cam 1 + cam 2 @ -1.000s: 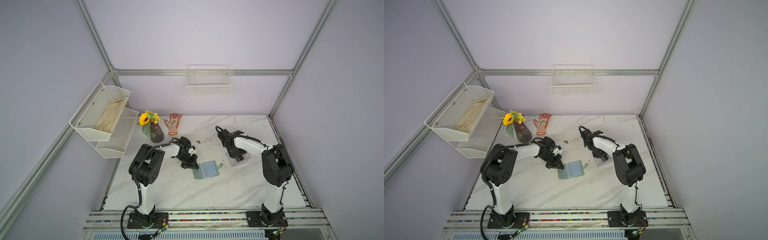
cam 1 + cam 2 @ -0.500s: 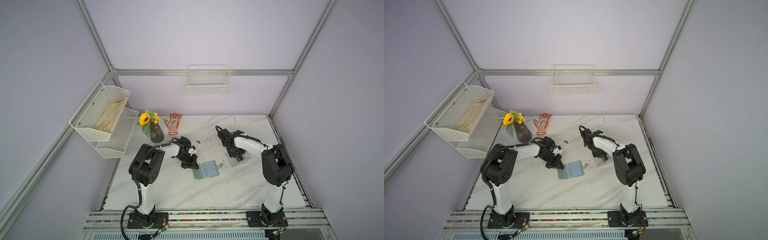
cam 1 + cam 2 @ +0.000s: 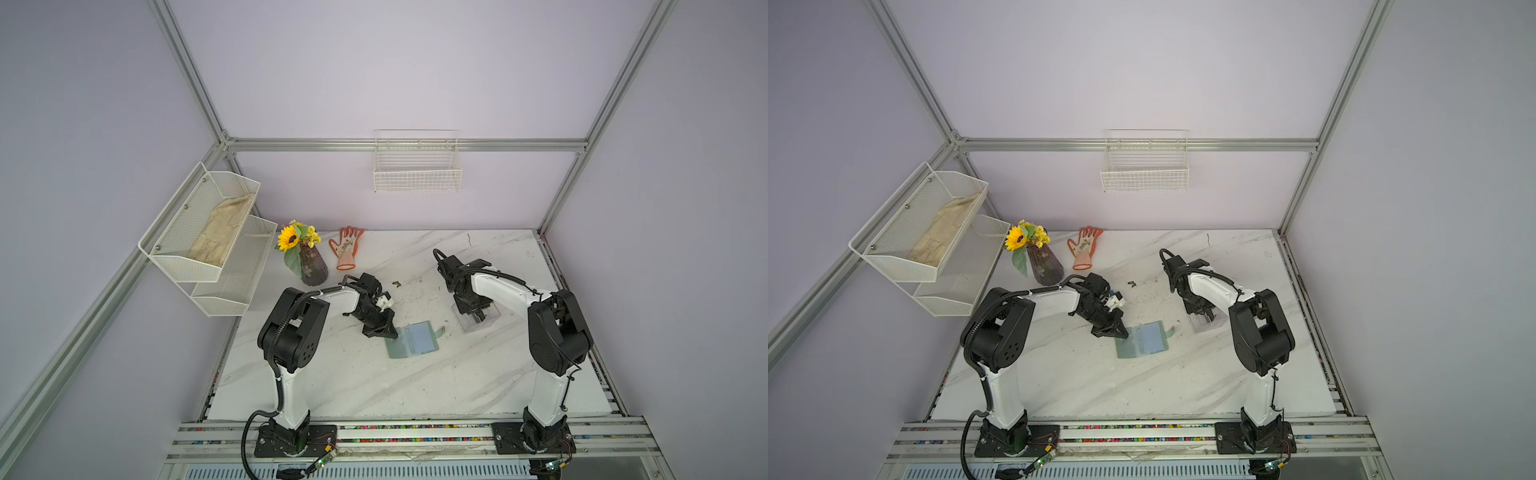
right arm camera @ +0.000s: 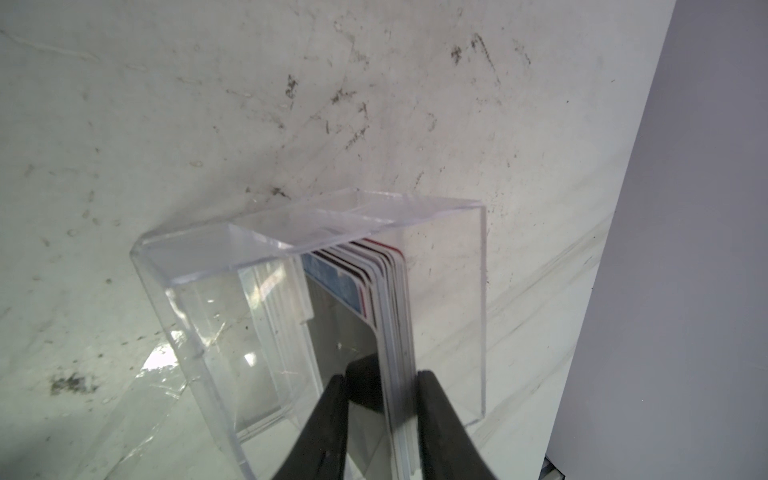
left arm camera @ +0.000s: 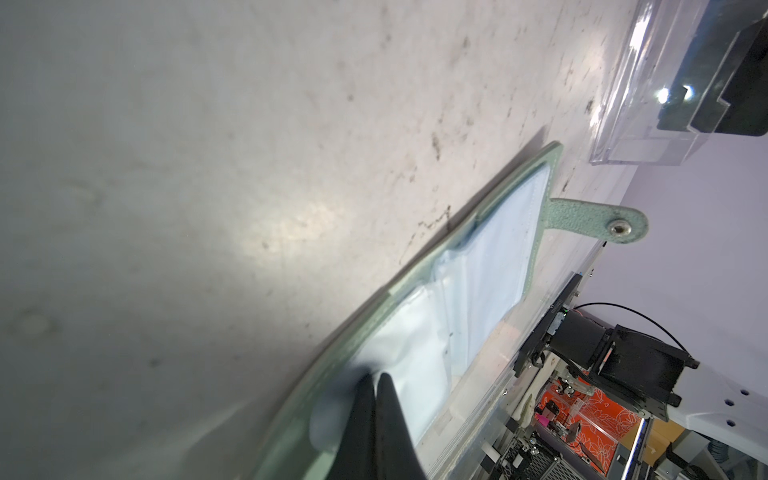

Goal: Insert credit cards into a card holder
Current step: Pick up the credit card from the storage box.

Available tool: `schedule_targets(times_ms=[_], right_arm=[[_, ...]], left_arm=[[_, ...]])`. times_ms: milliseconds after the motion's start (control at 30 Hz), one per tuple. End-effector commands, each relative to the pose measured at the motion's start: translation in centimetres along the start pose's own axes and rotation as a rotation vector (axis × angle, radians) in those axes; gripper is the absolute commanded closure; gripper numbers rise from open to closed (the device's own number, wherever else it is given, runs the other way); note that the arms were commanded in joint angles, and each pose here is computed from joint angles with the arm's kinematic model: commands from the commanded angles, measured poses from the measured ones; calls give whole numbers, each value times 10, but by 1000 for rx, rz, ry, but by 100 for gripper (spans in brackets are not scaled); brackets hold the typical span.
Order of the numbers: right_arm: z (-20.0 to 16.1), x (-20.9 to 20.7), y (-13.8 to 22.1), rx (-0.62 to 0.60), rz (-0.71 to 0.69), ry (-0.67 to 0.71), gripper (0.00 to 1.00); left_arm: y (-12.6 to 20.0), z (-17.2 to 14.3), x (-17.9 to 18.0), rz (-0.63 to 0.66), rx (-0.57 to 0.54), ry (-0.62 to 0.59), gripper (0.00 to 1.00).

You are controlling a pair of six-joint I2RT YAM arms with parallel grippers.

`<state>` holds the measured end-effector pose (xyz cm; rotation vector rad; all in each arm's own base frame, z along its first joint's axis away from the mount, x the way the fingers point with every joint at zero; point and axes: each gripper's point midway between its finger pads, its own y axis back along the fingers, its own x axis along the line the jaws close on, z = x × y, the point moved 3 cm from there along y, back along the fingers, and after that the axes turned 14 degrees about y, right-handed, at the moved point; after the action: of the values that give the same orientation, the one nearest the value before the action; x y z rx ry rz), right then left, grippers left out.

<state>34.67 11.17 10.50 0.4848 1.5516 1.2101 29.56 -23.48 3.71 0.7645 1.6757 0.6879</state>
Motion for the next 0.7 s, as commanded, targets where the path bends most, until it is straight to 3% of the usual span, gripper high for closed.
schedule_targets(times_ms=[0,100,300,667], right_arm=[[-7,10,-12,40,38,-6,69],[-8,12,-16,54,31,-8,72],[-11,12,-21,79,15,-24,89],[-25,12,-29,133,-26,-32,90]], left_arm=[[-41,3,60,236,-25,15,100],[-42,3,60,231,-23,14,100],[-46,3,62,223,-14,9,100],[-50,4,61,199,-8,0,100]])
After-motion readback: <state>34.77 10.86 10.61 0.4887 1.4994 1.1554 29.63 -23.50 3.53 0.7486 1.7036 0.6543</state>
